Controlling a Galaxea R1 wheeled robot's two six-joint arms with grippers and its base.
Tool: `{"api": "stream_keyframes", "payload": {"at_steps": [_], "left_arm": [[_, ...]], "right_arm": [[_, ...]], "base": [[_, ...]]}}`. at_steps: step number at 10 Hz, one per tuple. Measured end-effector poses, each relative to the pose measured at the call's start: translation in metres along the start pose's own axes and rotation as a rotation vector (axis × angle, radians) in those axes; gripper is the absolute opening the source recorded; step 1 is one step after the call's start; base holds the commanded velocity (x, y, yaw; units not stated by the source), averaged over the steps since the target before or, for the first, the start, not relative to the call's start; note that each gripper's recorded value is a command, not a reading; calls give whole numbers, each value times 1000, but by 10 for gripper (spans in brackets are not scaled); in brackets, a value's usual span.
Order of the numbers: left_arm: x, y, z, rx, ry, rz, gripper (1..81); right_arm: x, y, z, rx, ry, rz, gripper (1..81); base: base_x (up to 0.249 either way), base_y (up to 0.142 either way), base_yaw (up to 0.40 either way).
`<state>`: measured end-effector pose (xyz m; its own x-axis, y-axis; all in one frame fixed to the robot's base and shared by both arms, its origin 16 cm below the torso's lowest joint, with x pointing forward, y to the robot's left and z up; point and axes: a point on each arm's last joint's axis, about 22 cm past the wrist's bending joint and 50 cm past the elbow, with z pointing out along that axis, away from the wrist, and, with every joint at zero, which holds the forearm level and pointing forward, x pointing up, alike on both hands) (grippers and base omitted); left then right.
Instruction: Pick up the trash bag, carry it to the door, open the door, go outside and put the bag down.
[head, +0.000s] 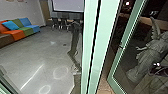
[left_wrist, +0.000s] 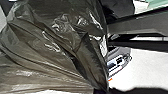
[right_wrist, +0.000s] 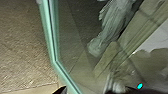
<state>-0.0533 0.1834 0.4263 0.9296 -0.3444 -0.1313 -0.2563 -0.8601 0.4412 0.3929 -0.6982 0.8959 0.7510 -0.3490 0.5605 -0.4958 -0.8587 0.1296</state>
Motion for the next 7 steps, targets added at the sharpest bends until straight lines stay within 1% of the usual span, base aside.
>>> {"api": "stream_keyframes", "payload": {"at_steps": [1, 2, 3, 4, 5, 6, 7], "left_arm": [[0, 1, 0, -1, 0, 0, 10], [0, 0, 0, -1, 0, 0, 10], [0, 0, 0, 0, 0, 1, 10], [0, 0, 0, 0, 0, 1, 10], [0, 0, 0, 0, 0, 1, 10], [0, 0, 0, 0, 0, 2, 10], [1, 0, 0, 1, 2, 2, 10]], "right_arm": [[-33, -40, 10, 73, -91, 30, 811], [-51, -48, 12, 96, -141, 61, 811], [-80, -41, 15, 92, -204, 99, 811], [-109, -40, 20, 98, -256, 114, 811], [-140, -51, 23, 128, -306, 119, 811], [-189, -72, 26, 184, -379, 122, 811], [-238, -81, 28, 215, -445, 126, 811]], "base": [[0, 0, 0], [0, 0, 0], [0, 0, 0], [0, 0, 0], [0, 0, 0], [0, 0, 0], [0, 0, 0]]}}
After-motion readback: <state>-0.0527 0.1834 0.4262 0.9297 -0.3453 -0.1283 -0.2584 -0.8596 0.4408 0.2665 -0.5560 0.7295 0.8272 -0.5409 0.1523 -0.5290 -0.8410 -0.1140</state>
